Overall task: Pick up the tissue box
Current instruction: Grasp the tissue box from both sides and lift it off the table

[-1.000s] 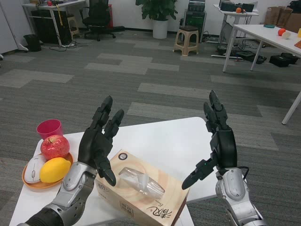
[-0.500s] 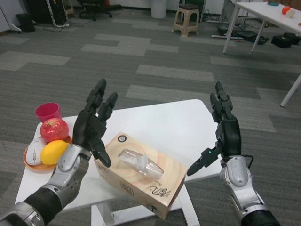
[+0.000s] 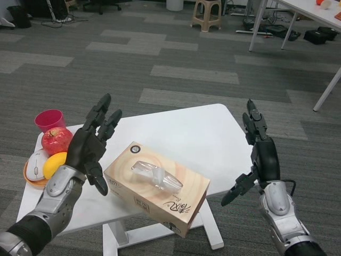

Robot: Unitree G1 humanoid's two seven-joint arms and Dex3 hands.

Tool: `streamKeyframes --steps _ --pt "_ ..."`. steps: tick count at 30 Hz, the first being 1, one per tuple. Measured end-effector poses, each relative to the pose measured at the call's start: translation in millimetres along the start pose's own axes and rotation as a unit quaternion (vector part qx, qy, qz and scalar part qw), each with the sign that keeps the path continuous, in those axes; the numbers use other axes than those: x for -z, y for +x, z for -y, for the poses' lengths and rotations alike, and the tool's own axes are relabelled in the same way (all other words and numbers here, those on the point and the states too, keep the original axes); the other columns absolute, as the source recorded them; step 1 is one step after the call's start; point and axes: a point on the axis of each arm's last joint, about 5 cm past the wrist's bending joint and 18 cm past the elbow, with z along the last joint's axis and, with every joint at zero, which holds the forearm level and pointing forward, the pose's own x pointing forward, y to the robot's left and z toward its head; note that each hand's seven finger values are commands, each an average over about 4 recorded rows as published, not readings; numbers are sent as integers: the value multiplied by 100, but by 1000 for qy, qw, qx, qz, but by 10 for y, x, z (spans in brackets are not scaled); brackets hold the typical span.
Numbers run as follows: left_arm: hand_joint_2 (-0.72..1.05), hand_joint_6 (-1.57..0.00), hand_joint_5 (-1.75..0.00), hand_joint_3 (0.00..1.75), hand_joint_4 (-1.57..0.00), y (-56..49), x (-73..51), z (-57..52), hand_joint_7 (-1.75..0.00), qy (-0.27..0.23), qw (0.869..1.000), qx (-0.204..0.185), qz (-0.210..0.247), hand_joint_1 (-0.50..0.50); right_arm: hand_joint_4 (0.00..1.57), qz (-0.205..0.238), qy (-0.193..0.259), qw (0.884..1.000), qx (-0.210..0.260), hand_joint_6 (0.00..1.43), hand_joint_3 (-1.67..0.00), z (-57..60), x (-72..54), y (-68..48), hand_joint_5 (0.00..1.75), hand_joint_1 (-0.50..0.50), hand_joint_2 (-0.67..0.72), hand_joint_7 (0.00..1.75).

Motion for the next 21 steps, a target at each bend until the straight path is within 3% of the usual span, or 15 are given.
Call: streamKeyframes --steps 10,21 --pt "-55 0 -31 0 0 -103 50 -91 0 28 999 7 -40 50 3 -41 -7 999 -23 0 0 -25 122 -88 0 -42 72 0" --pt "-55 0 -31 0 0 -230 159 -161 0 54 994 2 -92 50 7 -90 11 995 -37 0 0 -236 297 -104 0 -42 72 0"
